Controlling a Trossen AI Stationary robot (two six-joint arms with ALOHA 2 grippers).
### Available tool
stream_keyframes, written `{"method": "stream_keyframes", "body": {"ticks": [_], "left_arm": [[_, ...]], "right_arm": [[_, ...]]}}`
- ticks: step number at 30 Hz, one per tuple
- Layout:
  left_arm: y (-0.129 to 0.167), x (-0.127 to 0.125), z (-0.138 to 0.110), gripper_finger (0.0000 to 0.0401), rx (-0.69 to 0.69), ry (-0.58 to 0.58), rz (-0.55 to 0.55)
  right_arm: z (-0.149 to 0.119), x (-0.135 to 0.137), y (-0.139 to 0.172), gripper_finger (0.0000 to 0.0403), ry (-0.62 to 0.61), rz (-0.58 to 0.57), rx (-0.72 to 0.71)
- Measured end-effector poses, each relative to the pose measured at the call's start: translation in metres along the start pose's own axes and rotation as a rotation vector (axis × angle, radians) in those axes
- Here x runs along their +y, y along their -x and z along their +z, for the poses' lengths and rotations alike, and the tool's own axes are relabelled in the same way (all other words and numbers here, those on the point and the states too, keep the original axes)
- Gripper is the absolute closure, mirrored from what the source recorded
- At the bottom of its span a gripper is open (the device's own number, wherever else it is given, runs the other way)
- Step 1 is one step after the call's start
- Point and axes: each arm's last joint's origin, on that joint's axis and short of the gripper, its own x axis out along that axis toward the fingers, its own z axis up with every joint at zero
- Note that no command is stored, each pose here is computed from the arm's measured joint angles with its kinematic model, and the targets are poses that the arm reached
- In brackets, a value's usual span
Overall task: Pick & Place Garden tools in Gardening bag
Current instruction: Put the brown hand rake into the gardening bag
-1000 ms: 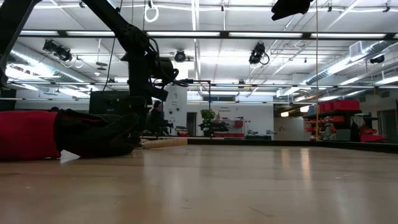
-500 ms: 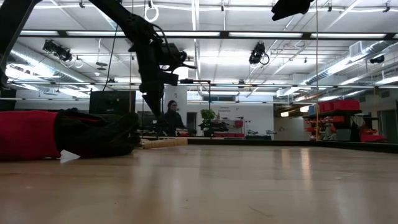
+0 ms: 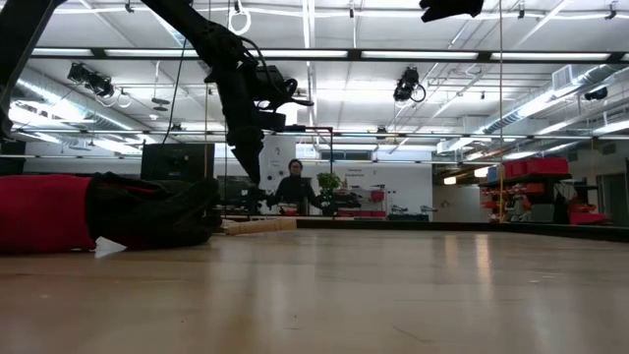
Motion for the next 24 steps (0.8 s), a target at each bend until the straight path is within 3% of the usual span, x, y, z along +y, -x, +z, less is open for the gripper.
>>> {"method": "stream_keyframes", "body": {"ticks": [24], "left_arm": [[0.0006, 0.0086, 0.0055, 0.0206, -0.088, -0.004, 0.031]], "right_arm": [[0.0015, -0.0001, 0.0000, 0.0179, -0.003, -0.001, -0.016]]}}
